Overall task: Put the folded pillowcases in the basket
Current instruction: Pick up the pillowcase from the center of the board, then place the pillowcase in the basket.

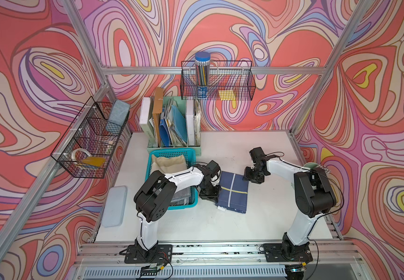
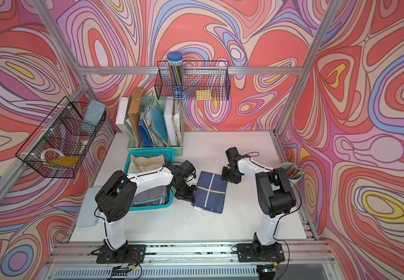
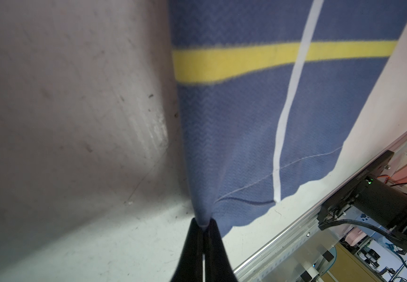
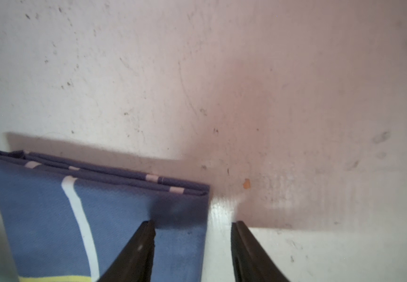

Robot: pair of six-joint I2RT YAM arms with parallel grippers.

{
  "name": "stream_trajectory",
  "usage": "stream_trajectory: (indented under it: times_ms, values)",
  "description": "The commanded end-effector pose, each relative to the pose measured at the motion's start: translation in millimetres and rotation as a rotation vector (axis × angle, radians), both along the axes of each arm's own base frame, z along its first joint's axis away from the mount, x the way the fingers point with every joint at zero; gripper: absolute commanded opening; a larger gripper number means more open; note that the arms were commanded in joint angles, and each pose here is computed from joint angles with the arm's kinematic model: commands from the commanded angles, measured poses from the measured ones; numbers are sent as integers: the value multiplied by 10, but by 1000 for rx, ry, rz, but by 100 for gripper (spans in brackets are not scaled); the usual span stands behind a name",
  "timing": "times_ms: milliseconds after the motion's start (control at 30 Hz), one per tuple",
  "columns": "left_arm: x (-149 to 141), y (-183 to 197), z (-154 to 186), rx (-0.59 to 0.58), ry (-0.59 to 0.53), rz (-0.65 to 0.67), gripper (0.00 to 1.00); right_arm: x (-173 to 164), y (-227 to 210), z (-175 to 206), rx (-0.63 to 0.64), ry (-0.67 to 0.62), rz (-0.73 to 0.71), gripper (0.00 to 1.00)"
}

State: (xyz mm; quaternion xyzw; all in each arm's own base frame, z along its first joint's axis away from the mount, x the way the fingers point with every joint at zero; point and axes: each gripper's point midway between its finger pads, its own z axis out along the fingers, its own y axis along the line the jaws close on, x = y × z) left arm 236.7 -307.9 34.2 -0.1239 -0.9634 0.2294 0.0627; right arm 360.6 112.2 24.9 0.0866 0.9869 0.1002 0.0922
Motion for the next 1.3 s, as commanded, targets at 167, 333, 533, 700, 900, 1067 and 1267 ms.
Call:
stream_trajectory:
  times_ms: [167, 333, 533, 700, 900, 1067, 1267]
  values:
    - [-9, 21, 32, 8, -2, -16, 0, -155, 259, -387, -30, 129, 89, 42]
    - [30, -8, 58, -1, -11, -12, 0, -385, 407, -553, -29, 188, 90, 20]
    - [61, -46, 85, -12, -19, -12, 0, -472, 350, -659, -52, 208, 77, 3]
    - [75, -66, 95, -16, -18, -14, 0, -495, 334, -725, -56, 210, 81, 0]
    - [340, -70, 1026, -33, -222, -51, 0, 73, 652, 226, 146, -131, 6, 0]
    - [376, -72, 1312, -61, -278, -54, 0, 144, 692, 578, 184, -205, 5, 0]
    - [404, -56, 1451, -51, -306, -66, 0, 190, 774, 873, 251, -269, -1, 0]
